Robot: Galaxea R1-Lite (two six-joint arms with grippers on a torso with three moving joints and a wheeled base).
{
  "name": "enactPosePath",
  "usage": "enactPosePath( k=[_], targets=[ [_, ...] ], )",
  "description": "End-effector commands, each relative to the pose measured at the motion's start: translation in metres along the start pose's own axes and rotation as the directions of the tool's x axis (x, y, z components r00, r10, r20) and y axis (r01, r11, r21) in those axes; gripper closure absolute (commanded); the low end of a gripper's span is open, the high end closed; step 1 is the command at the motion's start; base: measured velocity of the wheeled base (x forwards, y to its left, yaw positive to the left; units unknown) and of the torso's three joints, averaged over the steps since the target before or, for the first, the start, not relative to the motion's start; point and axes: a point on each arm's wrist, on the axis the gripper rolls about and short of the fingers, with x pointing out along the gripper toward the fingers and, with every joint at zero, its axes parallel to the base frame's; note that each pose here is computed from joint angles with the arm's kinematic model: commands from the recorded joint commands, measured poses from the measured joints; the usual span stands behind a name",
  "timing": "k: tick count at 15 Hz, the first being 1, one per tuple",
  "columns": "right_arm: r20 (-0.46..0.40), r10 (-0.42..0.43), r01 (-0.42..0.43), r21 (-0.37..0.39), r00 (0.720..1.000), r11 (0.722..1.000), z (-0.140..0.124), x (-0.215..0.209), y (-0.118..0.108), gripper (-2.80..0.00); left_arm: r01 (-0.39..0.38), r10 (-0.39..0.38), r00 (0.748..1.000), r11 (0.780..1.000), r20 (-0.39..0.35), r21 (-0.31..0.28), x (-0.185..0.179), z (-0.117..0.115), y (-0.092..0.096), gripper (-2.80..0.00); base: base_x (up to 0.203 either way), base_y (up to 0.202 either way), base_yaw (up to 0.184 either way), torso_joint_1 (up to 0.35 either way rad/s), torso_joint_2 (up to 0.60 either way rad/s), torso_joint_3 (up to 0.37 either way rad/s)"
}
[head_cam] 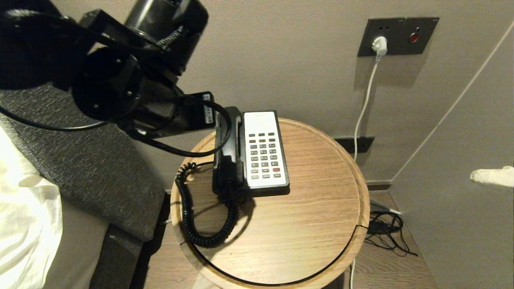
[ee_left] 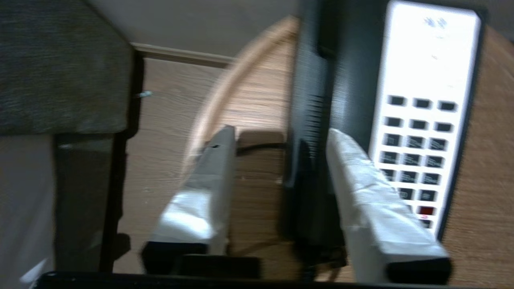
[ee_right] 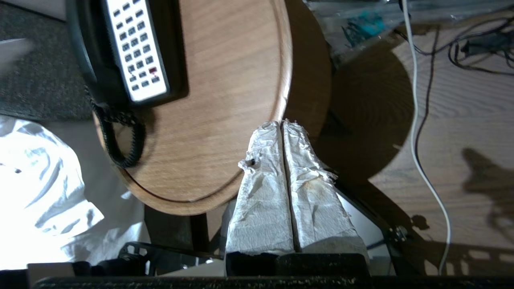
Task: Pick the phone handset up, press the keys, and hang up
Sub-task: End the call using the dial pad
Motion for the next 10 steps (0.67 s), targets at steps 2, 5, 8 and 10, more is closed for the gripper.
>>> enactPosePath(
  k=[2,5,8,10],
  targets=[
    [0.008,-0.022,0.022,0.015,1.0,1.0,-0.01,-0.006,-0.01,0.0,-0.044,0.055,0.994,0.992,0.09,-0.118,-0.051,0.011,0.065,0.0,0.0,0.0,0.0,0.0,0.0,0.0],
    [0.027,-0.036,0.036,0.029,0.999,0.999,-0.018,-0.015,-0.019,0.0,-0.169,0.203,0.971,0.956,0.127,-0.238,-0.083,-0.006,0.13,0.0,0.0,0.0,0.0,0.0,0.0,0.0],
    [0.054,-0.042,0.039,0.041,0.998,0.998,-0.02,-0.023,-0.022,0.0,-0.264,0.314,0.941,0.914,0.126,-0.307,-0.12,-0.061,0.179,0.0,0.0,0.0,0.0,0.0,0.0,0.0],
    [0.062,-0.047,0.044,0.047,0.997,0.998,-0.018,-0.022,-0.022,0.0,-0.288,0.351,0.925,0.896,0.142,-0.337,-0.132,-0.092,0.195,0.0,0.0,0.0,0.0,0.0,0.0,0.0]
  ],
)
